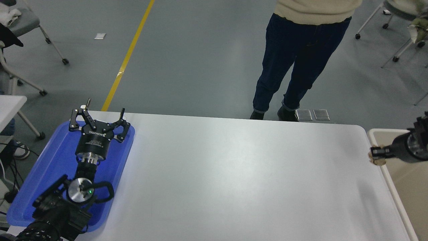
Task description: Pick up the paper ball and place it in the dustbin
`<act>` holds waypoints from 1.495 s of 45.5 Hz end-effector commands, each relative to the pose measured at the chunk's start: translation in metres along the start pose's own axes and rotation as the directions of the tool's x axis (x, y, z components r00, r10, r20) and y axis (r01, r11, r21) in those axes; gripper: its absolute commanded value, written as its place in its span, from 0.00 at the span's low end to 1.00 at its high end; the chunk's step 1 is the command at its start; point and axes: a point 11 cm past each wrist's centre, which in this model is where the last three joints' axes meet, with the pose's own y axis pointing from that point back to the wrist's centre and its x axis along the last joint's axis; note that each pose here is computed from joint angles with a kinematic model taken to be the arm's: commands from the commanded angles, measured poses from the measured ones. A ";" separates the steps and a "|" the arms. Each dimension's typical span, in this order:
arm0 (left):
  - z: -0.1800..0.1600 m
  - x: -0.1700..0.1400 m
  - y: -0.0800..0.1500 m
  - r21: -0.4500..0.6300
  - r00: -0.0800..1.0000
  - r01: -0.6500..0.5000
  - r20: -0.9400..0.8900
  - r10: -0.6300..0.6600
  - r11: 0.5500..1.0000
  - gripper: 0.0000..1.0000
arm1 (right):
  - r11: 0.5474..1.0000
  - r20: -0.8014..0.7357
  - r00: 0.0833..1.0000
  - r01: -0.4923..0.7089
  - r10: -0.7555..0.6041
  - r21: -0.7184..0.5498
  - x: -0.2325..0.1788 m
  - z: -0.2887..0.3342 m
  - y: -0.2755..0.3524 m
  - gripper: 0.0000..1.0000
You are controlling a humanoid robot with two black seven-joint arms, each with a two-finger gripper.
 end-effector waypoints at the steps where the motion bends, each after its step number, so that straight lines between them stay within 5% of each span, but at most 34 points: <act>1: 0.000 0.000 0.000 0.000 1.000 0.001 0.000 -0.001 1.000 1.00 | 0.999 -0.031 0.999 0.040 -0.040 -0.015 0.021 -0.003 0.084 0.00; 45: 0.000 0.000 0.000 -0.002 1.000 -0.001 -0.001 0.001 1.000 1.00 | 0.995 0.027 0.997 0.077 -0.075 -0.056 0.016 0.021 0.103 0.00; 58: 0.000 0.000 0.000 -0.002 1.000 -0.001 -0.001 0.001 1.000 1.00 | 0.956 0.274 0.962 0.097 -0.018 -0.278 -0.014 0.146 0.076 0.00; 68: 0.000 0.000 0.000 -0.002 1.000 -0.001 -0.001 0.001 1.000 1.00 | 0.939 0.400 0.917 0.131 0.008 -0.318 -0.067 0.199 0.023 0.00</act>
